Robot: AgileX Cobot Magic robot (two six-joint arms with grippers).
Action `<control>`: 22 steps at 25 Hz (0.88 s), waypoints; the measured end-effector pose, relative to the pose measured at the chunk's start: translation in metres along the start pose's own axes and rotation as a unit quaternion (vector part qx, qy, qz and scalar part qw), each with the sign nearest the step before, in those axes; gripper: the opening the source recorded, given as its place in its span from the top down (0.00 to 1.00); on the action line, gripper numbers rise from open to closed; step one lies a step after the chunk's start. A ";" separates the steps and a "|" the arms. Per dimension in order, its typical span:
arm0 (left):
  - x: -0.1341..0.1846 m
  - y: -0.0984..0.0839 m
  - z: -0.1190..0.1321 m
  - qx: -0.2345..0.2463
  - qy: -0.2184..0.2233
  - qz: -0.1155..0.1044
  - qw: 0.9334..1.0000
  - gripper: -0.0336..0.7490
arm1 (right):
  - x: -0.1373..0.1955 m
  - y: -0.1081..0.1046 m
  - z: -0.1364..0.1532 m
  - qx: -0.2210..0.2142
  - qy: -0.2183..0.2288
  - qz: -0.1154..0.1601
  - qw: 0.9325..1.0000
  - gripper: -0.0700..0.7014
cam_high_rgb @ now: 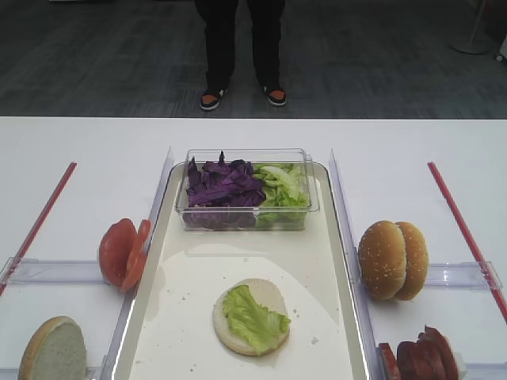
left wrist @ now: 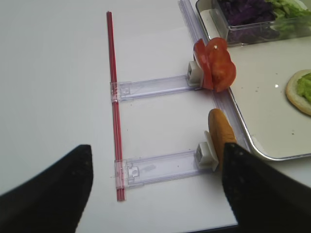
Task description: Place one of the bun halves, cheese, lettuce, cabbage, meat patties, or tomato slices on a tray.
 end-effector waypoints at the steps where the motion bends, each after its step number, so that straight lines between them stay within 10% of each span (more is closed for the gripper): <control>1: 0.000 0.000 0.000 0.000 0.000 0.000 1.000 0.29 | 0.000 0.000 0.000 0.000 -0.001 0.000 1.000 0.18; 22: 0.000 0.000 0.000 0.000 0.000 0.000 1.000 0.29 | 0.000 0.000 0.000 0.000 -0.001 0.000 1.000 0.18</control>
Point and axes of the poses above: a point on each arm's last joint axis where the gripper is mounted, z pointing out along that axis toward the gripper, y along the wrist's bending axis when the last joint is at zero, x = y × z, the point moved 3 cm from there along z, pointing out along that axis toward the gripper, and after that the axes turned 2 degrees about z, right-handed, at the moved point
